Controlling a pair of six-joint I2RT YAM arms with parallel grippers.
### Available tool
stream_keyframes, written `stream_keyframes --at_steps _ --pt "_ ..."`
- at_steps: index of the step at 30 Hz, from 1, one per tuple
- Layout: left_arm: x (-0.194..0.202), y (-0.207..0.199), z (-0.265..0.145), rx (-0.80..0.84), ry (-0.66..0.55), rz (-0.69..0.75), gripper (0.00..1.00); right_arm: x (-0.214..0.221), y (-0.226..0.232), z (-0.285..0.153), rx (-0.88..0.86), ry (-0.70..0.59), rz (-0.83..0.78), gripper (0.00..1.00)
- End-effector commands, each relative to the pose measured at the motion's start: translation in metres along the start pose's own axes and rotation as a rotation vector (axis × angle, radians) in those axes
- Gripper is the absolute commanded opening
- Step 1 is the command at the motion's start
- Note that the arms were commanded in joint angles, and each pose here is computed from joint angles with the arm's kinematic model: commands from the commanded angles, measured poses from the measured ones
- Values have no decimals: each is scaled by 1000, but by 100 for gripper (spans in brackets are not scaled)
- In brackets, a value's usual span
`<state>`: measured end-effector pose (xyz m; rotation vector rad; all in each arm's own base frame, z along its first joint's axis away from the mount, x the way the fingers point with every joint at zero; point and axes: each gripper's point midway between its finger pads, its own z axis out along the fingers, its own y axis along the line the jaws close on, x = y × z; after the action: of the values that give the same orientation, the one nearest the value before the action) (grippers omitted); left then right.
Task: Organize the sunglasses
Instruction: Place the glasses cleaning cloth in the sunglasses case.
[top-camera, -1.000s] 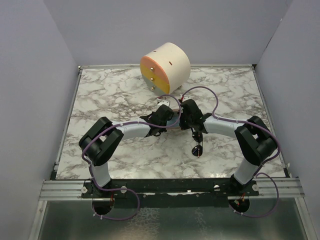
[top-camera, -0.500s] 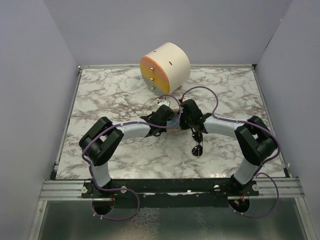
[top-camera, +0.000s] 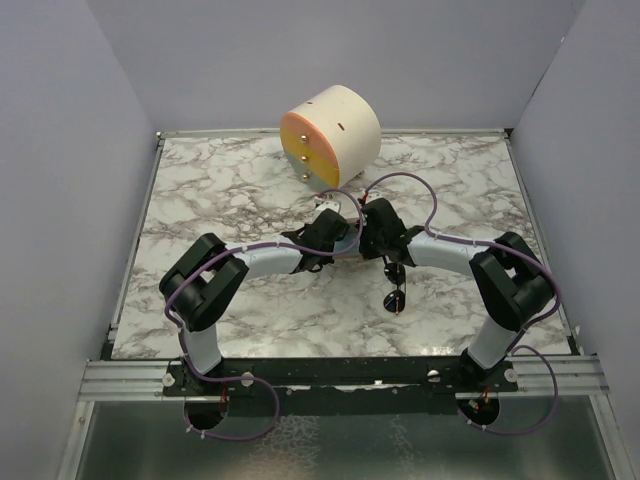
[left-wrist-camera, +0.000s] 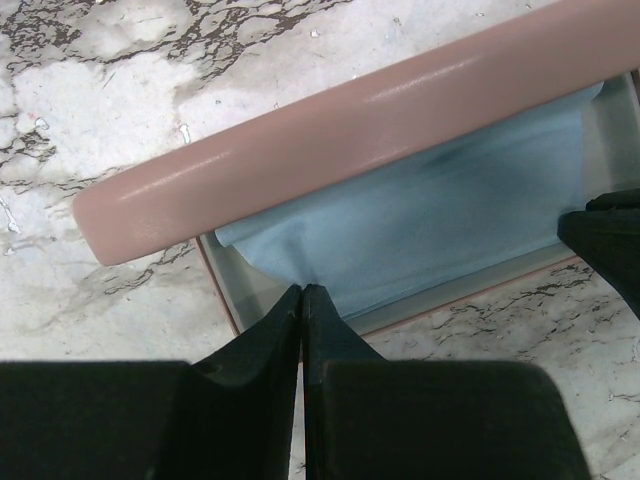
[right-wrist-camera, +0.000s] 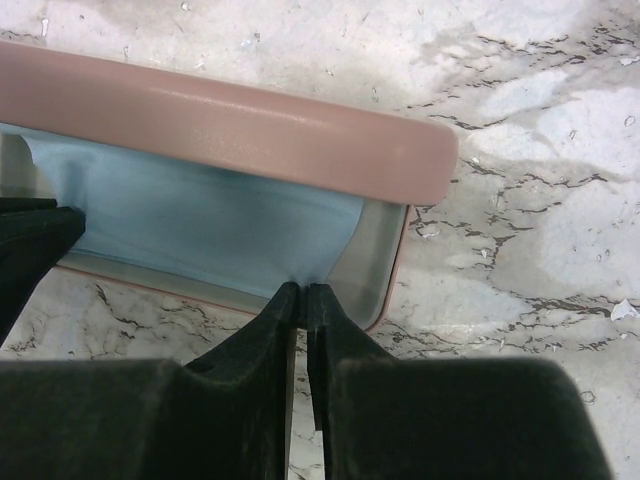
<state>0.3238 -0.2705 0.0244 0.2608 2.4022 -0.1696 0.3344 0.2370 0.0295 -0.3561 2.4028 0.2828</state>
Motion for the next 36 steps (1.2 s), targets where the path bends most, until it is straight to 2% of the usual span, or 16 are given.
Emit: stream_keyframes --at_steps 1,7,16,36 --pt "5 -2 1 -13 23 20 8 7 -7 0 33 26 -1 12" --pt "5 0 0 -19 22 21 11 7 -7 0 32 24 -1 17" --pt "2 1 -4 -34 9 22 20 6 -7 -1 28 20 1 19" --pt "-15 2 -23 -69 -39 45 23 -10 -3 -15 3 -39 1 24"
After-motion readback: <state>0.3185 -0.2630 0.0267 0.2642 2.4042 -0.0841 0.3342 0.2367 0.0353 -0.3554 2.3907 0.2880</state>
